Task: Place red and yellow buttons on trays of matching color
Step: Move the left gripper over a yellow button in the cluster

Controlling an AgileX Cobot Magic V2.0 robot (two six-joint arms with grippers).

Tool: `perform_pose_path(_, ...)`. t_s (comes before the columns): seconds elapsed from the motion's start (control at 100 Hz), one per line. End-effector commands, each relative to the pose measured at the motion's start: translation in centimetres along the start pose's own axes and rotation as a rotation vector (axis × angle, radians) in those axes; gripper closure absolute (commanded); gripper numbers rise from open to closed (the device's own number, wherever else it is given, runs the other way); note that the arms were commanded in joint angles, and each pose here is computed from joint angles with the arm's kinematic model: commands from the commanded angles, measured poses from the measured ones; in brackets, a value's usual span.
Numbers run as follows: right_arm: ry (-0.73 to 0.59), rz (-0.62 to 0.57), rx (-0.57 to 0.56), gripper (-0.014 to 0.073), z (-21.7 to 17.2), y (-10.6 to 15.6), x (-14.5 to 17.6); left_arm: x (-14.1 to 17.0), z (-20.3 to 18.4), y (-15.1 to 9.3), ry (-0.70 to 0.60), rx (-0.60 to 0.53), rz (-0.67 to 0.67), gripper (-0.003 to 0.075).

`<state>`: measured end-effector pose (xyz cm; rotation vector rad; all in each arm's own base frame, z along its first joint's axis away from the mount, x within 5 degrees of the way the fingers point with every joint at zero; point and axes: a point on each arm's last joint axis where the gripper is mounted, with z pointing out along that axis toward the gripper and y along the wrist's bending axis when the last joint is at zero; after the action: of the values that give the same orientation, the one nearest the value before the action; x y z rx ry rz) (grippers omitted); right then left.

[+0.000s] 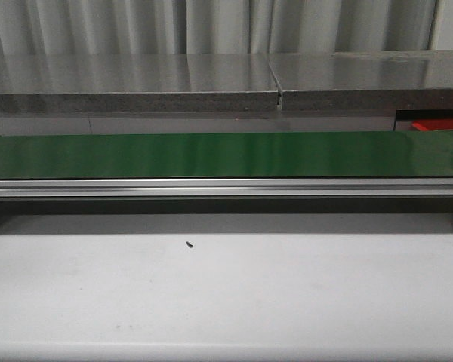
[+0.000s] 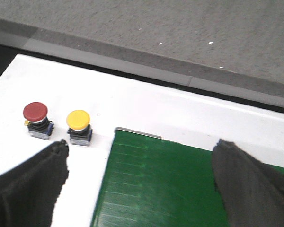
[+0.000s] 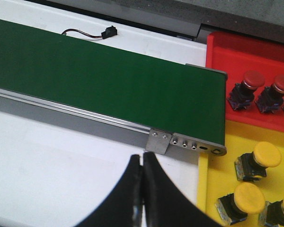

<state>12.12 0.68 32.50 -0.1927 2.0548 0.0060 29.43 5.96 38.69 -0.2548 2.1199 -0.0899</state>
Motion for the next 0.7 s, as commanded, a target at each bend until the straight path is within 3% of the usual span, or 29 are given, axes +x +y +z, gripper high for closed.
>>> perform_pose_path(0.0, -0.1, 0.002, 0.031, 0.0694, -0.5, -0.3, -1.4, -2.7, 1.4, 1.2, -0.06, -0.013, -0.054, 0.0121)
perform_pose_path(0.36, -0.1, 0.002, 0.031, 0.0694, -0.5, -0.3, -1.4, -2.8, 14.0, 4.5, 0.205, 0.003, -0.111, 0.0122)
perform_pose_path(0.69, -0.1, 0.002, 0.031, 0.0694, -0.5, -0.3, -1.3, -1.9, 17.5, 5.7, 0.236, -0.024, -0.128, 0.0121)
